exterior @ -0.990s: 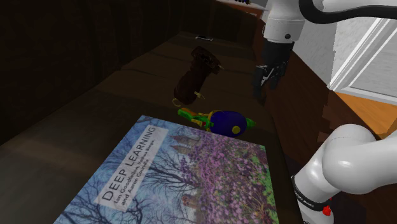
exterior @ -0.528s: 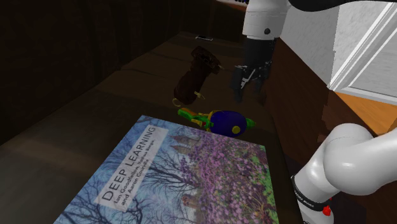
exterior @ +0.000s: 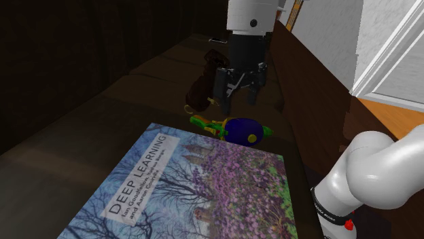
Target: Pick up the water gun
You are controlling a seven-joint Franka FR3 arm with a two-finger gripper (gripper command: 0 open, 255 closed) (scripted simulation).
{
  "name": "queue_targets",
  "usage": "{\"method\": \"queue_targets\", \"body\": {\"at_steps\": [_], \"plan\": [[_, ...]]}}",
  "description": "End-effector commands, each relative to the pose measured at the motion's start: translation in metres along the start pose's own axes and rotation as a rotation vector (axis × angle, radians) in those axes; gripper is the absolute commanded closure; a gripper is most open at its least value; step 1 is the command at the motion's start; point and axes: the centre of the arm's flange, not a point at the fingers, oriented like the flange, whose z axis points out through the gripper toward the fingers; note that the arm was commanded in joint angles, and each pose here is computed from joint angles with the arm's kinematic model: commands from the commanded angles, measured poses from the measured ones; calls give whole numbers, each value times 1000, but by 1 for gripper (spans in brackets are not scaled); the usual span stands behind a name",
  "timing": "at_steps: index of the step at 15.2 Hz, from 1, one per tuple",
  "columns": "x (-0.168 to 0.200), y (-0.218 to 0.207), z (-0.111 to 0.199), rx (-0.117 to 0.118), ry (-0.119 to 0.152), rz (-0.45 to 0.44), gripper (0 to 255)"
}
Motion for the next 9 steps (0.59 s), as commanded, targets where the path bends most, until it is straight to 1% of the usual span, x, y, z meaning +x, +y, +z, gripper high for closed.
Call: {"method": "queue_targets", "body": {"at_steps": [1, 6, 9], "plan": [[4, -24, -5, 13, -10, -5, 0], [9, -80, -14, 39, -31, -19, 0], [12, -79, 1, 39, -31, -19, 0]]}}
